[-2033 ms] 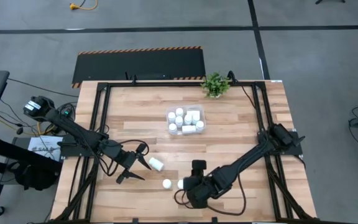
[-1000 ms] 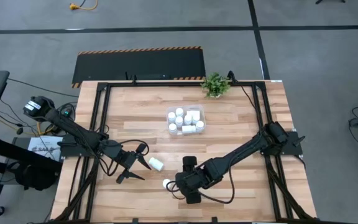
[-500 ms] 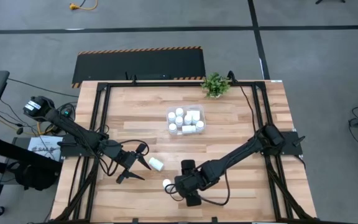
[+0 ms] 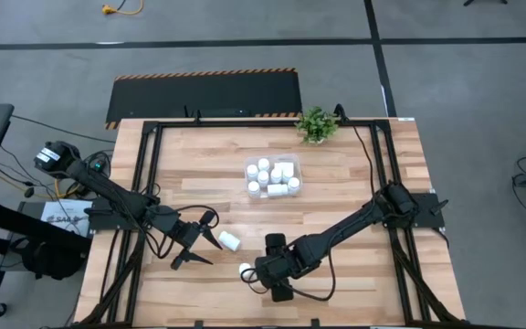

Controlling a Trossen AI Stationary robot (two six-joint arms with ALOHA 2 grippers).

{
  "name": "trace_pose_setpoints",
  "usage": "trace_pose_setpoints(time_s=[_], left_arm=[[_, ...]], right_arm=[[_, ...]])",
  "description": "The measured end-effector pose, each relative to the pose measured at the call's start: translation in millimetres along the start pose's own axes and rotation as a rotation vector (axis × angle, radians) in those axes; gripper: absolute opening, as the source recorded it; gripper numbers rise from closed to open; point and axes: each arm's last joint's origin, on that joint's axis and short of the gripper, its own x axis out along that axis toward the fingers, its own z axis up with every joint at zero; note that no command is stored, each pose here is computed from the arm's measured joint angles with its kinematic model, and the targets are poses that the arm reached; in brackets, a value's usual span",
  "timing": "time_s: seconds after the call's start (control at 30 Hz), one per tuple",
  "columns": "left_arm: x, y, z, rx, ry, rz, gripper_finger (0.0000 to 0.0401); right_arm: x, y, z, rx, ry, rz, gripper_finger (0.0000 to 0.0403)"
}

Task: Pick and place pill bottles into a basket
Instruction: Put the white medicine bottle into the transparent bin

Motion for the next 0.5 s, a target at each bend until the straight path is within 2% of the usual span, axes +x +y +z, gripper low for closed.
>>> trace_pose_setpoints(time_s=[0.33,0.5], left_arm=[[0.0,0.0,0.0,-0.005,0.0,0.002,0.022],[0.0,0.2,0.0,-0.005,0.0,0.007,0.022]], right_arm=[[-2.1,-4.1,1.8,0.012,0.002,0.024,0.0154],[-12.3,-8.5,8.6,0.023,0.035,0.054,0.0149]])
